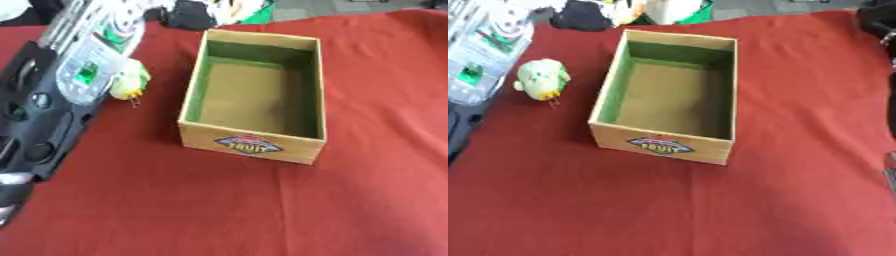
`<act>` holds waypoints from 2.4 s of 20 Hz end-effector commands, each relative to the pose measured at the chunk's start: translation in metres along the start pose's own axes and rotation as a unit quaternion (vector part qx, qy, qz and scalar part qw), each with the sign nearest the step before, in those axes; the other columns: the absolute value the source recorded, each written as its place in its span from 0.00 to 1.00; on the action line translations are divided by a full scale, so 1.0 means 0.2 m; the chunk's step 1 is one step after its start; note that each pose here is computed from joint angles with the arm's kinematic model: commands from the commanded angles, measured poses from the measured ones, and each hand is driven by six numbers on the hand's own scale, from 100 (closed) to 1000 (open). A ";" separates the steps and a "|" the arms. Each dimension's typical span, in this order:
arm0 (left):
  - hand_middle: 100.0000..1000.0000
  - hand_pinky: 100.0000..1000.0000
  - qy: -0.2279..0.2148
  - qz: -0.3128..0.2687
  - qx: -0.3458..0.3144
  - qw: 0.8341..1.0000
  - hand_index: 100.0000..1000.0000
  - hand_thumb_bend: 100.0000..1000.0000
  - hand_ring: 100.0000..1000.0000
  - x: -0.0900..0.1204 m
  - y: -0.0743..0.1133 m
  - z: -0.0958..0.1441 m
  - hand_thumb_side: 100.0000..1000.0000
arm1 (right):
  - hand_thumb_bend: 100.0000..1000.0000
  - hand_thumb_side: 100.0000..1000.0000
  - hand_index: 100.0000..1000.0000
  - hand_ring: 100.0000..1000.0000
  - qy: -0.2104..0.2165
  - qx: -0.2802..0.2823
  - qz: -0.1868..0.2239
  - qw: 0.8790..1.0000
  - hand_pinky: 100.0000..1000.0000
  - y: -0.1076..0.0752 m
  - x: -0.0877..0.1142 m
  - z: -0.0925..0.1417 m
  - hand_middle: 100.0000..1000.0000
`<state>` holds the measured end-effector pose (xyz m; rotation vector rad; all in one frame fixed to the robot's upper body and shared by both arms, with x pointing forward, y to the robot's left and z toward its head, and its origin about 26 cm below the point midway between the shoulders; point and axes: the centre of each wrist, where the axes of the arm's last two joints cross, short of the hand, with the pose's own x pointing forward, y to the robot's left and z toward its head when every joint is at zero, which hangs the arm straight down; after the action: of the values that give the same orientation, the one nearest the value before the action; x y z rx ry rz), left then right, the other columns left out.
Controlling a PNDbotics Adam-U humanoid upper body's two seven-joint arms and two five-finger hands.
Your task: Pick up objects on the table and place them in the box.
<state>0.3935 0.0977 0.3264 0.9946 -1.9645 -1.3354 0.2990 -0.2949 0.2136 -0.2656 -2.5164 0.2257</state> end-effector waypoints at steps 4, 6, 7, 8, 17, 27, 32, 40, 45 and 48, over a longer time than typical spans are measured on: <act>0.32 0.16 -0.009 -0.019 0.006 1.000 0.41 0.00 0.26 0.08 -0.13 -0.10 0.28 | 0.00 0.88 0.91 0.75 -0.017 0.007 -0.004 1.000 0.80 0.00 0.04 -0.04 0.58; 0.32 0.16 -0.012 -0.029 0.002 0.999 0.41 0.00 0.26 0.09 -0.17 -0.11 0.27 | 0.00 0.88 0.91 0.75 -0.017 0.007 -0.006 1.000 0.80 0.00 0.04 -0.04 0.58; 0.33 0.17 -0.014 -0.035 -0.003 0.999 0.41 0.00 0.27 0.10 -0.18 -0.11 0.27 | 0.00 0.88 0.91 0.75 -0.017 0.008 -0.006 1.000 0.80 0.00 0.04 -0.04 0.58; 0.33 0.17 -0.015 -0.042 -0.009 0.999 0.42 0.00 0.27 0.10 -0.20 -0.11 0.27 | 0.00 0.88 0.91 0.75 -0.017 0.008 -0.007 1.000 0.80 0.01 0.04 -0.04 0.58; 0.45 0.35 -0.055 -0.070 -0.122 0.989 0.55 0.00 0.43 0.09 -0.39 -0.12 0.21 | 0.00 0.88 0.91 0.76 -0.014 0.007 -0.009 1.000 0.81 0.01 0.04 -0.04 0.58; 0.76 0.65 -0.074 -0.119 -0.240 0.961 0.81 0.01 0.79 0.01 -0.51 -0.13 0.42 | 0.00 0.88 0.91 0.76 -0.011 0.006 -0.009 1.000 0.81 0.02 0.04 -0.03 0.58; 0.85 0.78 -0.057 -0.146 -0.250 0.956 0.91 0.44 0.91 0.02 -0.44 -0.13 0.74 | 0.00 0.89 0.91 0.76 -0.009 0.006 -0.009 1.000 0.81 0.02 0.03 -0.03 0.58; 0.86 0.76 -0.024 -0.158 -0.165 0.973 0.92 0.49 0.91 0.08 -0.25 -0.11 0.84 | 0.00 0.88 0.91 0.76 -0.007 0.006 -0.007 1.000 0.81 0.02 0.03 -0.02 0.58; 0.82 0.71 -0.011 -0.123 -0.023 0.992 0.90 0.31 0.86 0.09 -0.04 -0.03 0.81 | 0.00 0.89 0.91 0.76 -0.005 0.003 -0.003 1.000 0.81 0.01 0.03 -0.02 0.58; 0.81 0.70 0.000 -0.097 0.013 0.995 0.90 0.30 0.85 0.03 0.07 0.04 0.81 | 0.00 0.89 0.91 0.76 -0.002 0.001 0.002 1.000 0.81 0.00 0.02 -0.01 0.58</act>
<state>0.3881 0.0870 0.3195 1.1867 -1.8750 -1.4859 0.2992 -0.2904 0.2086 -0.2399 -2.4905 0.2137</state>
